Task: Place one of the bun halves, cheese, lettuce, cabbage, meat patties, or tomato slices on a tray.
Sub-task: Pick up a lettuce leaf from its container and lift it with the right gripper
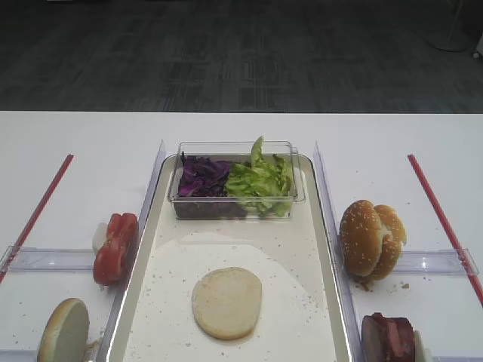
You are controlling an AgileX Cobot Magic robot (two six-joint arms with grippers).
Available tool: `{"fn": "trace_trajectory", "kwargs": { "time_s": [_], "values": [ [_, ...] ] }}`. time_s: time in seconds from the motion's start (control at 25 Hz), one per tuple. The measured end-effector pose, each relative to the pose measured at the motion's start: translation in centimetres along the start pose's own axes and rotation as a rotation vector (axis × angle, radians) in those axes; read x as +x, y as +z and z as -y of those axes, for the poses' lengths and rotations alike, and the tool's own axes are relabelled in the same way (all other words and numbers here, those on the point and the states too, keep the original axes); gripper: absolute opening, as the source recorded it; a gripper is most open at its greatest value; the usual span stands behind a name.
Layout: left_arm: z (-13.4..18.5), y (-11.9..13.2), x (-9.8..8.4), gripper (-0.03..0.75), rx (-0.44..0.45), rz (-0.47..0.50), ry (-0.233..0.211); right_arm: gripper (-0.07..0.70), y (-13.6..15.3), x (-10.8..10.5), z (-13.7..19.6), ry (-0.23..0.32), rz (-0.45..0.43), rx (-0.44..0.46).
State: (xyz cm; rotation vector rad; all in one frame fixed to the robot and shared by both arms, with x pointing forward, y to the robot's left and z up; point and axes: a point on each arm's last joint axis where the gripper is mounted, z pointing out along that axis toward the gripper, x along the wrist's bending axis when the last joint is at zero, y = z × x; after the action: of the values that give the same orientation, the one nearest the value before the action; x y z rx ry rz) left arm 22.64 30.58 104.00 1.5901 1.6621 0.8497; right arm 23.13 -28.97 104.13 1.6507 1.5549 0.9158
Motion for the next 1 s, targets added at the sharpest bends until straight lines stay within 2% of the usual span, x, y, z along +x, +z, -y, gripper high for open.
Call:
{"fn": "trace_trajectory", "kwargs": {
  "time_s": [0.64, 0.84, 1.0],
  "values": [
    [0.0, 0.0, 0.0, 0.565, 0.000, 0.000, 0.000, 0.692, 0.0, 0.0, 0.0, 0.000, 0.000, 0.003],
    [0.0, 0.0, 0.0, 0.565, 0.000, 0.000, 0.000, 0.692, 1.4, -0.1, -0.8, 0.010, -0.001, 0.116],
    [0.0, 0.0, 0.0, 0.565, 0.000, 0.000, 0.000, 0.692, 3.4, -0.3, -1.7, 0.023, -0.002, 0.272]
  ]
}}
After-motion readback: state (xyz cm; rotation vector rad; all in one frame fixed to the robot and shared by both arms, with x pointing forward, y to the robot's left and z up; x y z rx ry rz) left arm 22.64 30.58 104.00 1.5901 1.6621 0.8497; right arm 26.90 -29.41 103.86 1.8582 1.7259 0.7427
